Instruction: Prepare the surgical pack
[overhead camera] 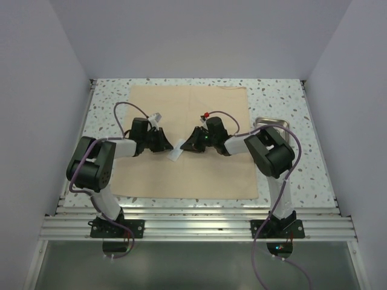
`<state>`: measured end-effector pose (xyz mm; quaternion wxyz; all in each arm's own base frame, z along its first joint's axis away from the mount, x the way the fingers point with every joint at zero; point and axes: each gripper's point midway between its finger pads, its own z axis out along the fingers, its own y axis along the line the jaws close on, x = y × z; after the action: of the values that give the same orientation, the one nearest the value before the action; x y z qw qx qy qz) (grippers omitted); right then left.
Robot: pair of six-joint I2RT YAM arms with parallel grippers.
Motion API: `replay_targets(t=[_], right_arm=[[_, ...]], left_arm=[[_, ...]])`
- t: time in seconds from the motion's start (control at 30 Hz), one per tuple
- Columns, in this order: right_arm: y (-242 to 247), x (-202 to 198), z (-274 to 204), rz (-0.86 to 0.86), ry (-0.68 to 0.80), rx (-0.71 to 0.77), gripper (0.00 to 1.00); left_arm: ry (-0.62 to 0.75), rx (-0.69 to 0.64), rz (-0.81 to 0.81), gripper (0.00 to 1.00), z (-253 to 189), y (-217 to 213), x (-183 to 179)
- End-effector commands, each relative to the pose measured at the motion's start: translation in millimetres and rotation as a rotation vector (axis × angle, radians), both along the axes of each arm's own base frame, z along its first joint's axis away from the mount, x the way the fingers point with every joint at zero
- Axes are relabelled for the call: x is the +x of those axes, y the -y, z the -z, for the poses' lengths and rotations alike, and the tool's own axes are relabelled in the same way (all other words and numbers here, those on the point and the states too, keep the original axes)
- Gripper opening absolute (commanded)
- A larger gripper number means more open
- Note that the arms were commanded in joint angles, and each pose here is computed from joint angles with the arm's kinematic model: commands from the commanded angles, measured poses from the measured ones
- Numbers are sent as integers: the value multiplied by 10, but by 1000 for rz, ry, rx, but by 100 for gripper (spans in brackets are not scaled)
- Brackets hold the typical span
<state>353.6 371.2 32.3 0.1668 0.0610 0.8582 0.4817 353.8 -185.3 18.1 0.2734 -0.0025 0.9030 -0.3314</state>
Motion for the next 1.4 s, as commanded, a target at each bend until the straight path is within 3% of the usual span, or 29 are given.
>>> replay_targets(t=[0.0,0.07,0.13,0.27,0.53,0.67,0.87,1.03,1.13,1.37], right_arm=[[-42,192,-127,53,65,6,11],[-28,217,-214,59,90,0,0],[-2,238,-272,69,115,-11,0],[180,287,-532,109,181,-70,0],[1589,426,-1075,346,228,-126,0],[2547,407,-1009,536,186,-250,0],[3546,313,-867,788,131,-329,0],[3988,262,-720,885,84,-412,0],[4029,301,-681,851,61,-446,0],[4295,232,-636,906,21,-587,27]], left_arm=[[-151,86,5,18,379,-102,-394],[-131,95,-1,18,328,-115,-356],[-124,108,-21,19,278,-172,-319],[-82,106,-165,34,135,-467,-179],[125,147,-341,49,-418,-802,-63],[195,138,-365,51,-623,-842,-89],[226,109,-357,52,-693,-787,-125],[228,92,-310,52,-717,-658,-128],[240,85,-287,51,-755,-560,-137],[257,66,-253,51,-828,-447,-135]])
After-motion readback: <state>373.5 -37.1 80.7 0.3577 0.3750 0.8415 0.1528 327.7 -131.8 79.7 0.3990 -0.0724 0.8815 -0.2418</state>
